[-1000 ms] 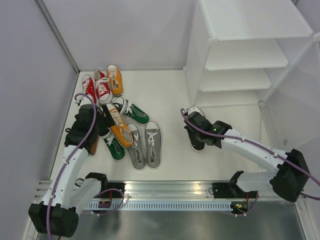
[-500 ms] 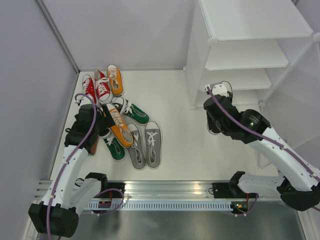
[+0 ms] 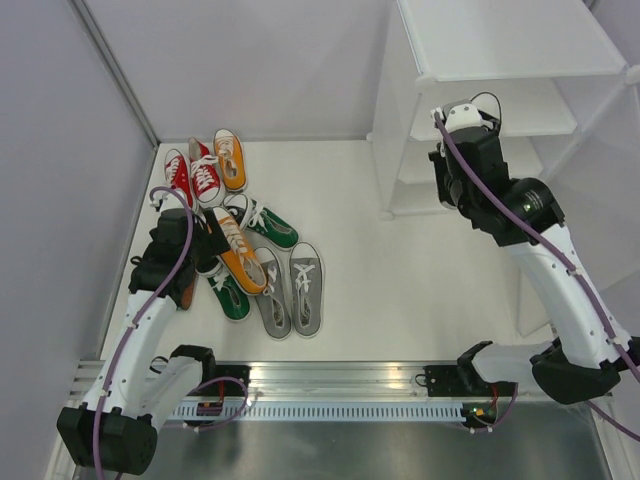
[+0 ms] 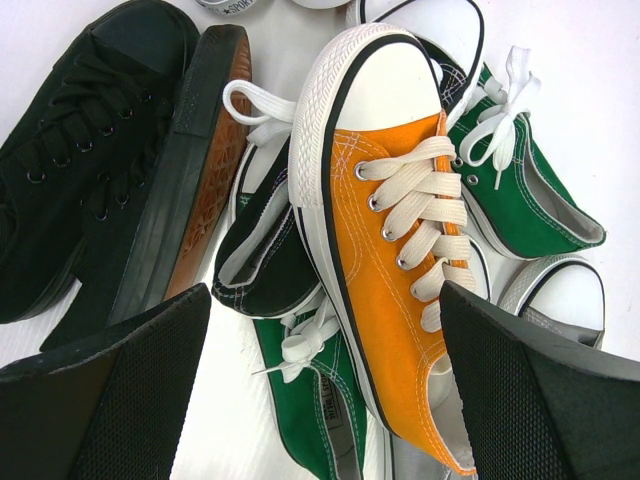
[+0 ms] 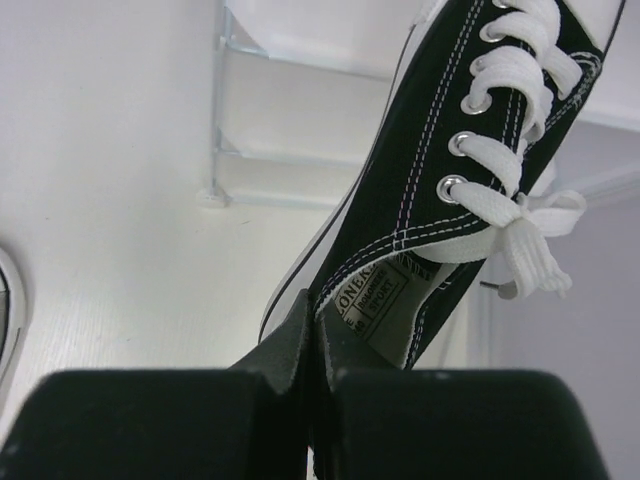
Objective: Place and organize the shoes in the shoe cabinet
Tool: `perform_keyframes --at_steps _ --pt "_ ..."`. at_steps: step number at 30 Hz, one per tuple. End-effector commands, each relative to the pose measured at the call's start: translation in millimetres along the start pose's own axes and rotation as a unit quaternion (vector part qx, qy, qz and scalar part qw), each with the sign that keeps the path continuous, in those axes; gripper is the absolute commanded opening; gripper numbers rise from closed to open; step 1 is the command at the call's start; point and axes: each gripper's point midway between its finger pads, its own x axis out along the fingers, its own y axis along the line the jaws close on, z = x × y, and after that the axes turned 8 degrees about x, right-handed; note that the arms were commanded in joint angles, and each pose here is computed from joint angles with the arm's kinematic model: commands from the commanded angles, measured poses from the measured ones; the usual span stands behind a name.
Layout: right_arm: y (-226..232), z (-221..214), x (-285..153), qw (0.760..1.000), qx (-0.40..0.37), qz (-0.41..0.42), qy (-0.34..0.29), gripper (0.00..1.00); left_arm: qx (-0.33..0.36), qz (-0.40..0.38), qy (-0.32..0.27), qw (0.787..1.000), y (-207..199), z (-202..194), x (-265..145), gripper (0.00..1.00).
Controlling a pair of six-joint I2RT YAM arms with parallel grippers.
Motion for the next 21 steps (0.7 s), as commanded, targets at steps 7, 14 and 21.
perform_keyframes --at_steps 7,14,21 --pt "1 87 47 0.984 -0.131 0.04 -0.117 0.01 0.01 0.003 -0.015 1.0 3 7 1 0.98" --pt "-34 101 97 0.981 -0.149 -0.016 -0.123 0.01 0.01 0.003 -0.013 1.0 2 7 2 0.98" --pt "-47 106 130 0.98 -0.143 -0.059 -0.129 0.01 0.01 0.002 -0.011 1.0 1 6 3 0.98"
